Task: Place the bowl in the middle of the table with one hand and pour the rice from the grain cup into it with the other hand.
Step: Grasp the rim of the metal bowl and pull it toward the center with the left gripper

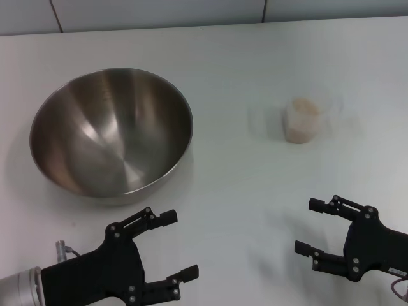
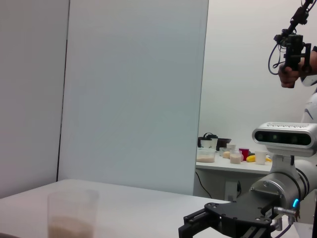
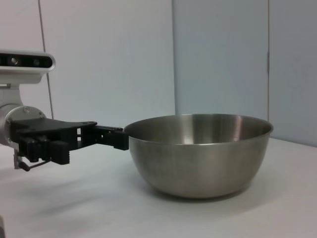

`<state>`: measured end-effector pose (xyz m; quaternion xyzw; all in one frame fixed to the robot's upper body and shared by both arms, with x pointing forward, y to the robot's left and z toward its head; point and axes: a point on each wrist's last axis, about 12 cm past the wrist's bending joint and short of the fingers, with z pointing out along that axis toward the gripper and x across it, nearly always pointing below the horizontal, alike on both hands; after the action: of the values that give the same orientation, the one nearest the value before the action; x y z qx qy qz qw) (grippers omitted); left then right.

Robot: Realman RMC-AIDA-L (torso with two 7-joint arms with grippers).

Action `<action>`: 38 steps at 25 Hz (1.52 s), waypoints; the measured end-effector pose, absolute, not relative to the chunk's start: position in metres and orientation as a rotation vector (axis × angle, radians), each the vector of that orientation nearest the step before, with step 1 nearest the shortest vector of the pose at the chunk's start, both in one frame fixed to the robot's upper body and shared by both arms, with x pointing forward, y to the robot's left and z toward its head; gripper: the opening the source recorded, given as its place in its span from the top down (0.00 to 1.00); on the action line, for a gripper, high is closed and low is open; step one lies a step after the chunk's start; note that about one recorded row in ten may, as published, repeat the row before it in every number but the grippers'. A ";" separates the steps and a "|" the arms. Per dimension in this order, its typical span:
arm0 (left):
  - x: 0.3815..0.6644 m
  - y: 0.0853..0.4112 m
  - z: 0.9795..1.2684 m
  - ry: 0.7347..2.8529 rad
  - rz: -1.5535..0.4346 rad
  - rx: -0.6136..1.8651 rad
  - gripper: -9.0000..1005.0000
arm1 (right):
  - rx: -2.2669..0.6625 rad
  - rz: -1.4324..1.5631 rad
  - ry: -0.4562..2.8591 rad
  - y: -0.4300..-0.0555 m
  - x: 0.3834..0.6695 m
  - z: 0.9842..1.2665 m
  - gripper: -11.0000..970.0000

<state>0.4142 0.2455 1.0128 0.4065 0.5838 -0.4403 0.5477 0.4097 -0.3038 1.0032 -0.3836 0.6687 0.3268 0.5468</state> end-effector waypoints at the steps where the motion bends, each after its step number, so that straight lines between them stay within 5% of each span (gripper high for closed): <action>1: 0.414 0.246 1.013 1.383 -1.043 0.963 0.14 | -0.910 0.774 1.585 -0.304 0.410 1.003 0.19; 12: 0.419 0.255 1.028 1.304 -1.023 0.777 0.14 | -0.907 0.770 1.586 -0.303 0.408 1.002 0.19; 25: 0.477 0.318 1.045 1.416 -0.641 0.371 0.14 | -0.895 0.771 1.584 -0.300 0.407 1.001 0.19; 38: 0.517 0.315 1.049 1.492 -0.553 0.357 0.14 | -0.892 0.770 1.579 -0.299 0.408 1.002 0.19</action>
<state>0.5169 0.3147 1.0488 0.1593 0.6662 -0.2469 0.6855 0.4082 -0.2990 1.0016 -0.3773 0.6677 0.3258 0.5529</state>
